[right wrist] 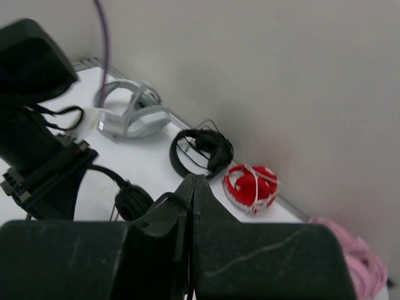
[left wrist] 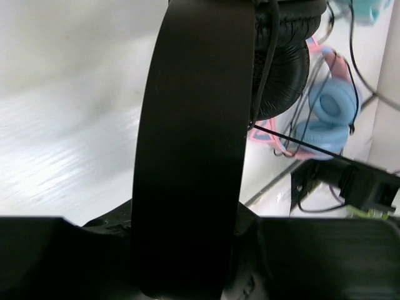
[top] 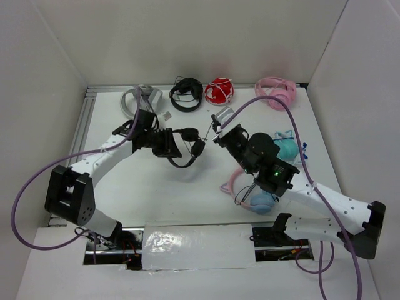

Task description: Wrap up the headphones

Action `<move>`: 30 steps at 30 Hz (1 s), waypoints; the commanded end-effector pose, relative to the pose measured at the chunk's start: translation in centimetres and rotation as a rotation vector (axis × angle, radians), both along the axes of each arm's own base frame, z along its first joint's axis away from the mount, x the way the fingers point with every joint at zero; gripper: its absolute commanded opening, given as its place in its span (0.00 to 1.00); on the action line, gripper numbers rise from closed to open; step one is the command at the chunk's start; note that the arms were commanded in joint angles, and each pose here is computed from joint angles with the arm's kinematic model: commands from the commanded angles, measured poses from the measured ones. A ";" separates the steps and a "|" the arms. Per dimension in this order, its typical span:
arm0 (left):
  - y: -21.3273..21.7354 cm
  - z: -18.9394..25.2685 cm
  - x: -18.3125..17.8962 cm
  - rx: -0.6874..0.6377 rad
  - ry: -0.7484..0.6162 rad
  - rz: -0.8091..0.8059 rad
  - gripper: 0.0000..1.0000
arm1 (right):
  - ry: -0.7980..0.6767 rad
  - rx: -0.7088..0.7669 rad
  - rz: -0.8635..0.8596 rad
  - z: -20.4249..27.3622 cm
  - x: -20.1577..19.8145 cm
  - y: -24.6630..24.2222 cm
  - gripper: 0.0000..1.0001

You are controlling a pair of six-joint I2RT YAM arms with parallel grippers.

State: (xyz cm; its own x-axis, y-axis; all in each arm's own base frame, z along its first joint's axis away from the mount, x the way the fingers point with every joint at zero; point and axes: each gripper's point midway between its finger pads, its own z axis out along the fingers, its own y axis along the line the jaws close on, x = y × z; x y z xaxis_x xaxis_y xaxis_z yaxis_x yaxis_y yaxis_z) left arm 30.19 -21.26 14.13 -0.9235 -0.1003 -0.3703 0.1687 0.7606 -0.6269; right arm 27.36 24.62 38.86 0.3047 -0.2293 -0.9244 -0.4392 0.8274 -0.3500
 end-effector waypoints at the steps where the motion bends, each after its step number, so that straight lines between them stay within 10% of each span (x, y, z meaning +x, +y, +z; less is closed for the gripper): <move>1: -2.6 -0.1 -0.6 -0.016 -0.050 -0.134 0.00 | -0.137 -0.071 0.190 4.2 -1.3 2.2 0.00; 15: -10.5 2.9 -11.8 -0.078 -0.309 -0.637 0.00 | -0.077 -0.235 0.133 -0.3 4.9 1.6 0.00; 30: -10.9 7.9 -17.1 -0.188 -0.463 -0.758 0.00 | 0.103 -0.050 0.119 -6.2 8.4 -4.0 0.00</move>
State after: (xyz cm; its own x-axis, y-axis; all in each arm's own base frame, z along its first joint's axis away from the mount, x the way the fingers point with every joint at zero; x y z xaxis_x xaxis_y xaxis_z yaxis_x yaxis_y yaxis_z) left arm 14.25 -31.20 18.03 -0.6403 0.4147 -0.6466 0.7677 0.3759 -0.5190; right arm 36.12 19.87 29.74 0.1667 -0.3746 -0.9121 -0.5515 0.7314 -0.4012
